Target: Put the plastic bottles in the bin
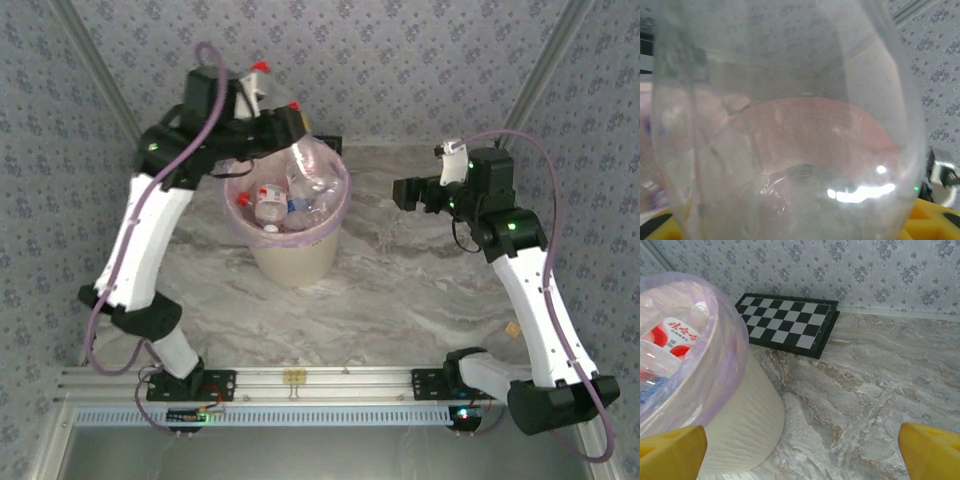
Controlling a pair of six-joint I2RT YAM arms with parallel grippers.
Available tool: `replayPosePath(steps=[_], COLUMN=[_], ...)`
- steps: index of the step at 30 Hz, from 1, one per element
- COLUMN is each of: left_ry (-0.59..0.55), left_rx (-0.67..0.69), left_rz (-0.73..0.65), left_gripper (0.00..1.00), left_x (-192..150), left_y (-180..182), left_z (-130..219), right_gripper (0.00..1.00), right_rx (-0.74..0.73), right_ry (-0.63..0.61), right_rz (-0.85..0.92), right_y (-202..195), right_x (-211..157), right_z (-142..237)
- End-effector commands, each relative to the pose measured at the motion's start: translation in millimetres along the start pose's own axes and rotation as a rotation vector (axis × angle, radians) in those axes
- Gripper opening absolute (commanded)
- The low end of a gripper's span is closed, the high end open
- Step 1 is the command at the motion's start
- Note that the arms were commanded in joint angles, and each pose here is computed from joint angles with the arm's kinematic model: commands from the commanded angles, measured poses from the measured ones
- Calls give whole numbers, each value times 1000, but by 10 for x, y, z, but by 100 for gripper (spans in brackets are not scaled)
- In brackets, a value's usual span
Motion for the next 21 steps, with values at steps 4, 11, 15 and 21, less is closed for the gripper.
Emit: replayPosePath(steps=[4, 11, 15, 21], left_ry=[163, 273, 326, 413], left_rx=[119, 278, 367, 434], left_rz=[-31, -131, -183, -215], left_gripper=[21, 18, 18, 33], left_x=[-230, -255, -256, -315], left_y=[320, 661, 800, 954], left_z=[275, 240, 161, -23], right_gripper=[100, 100, 100, 100], right_rx=[9, -6, -10, -20], right_ry=[44, 49, 51, 61], right_rz=[14, 42, 46, 53], right_y=[-49, -87, -110, -131], right_x=[-71, -142, -175, -203], right_z=[-77, -68, -83, -93])
Point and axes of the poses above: each hand's point on the last joint's axis, 136 mm out from that joint toward the fingers, its own z axis back along the fingers, its own y axis along the line the jaws close on, x = y × z, the point moved 10 cm from there along z, back along the fingers, and after that the axes turned 13 degrees about -z, right-handed, at the moved point
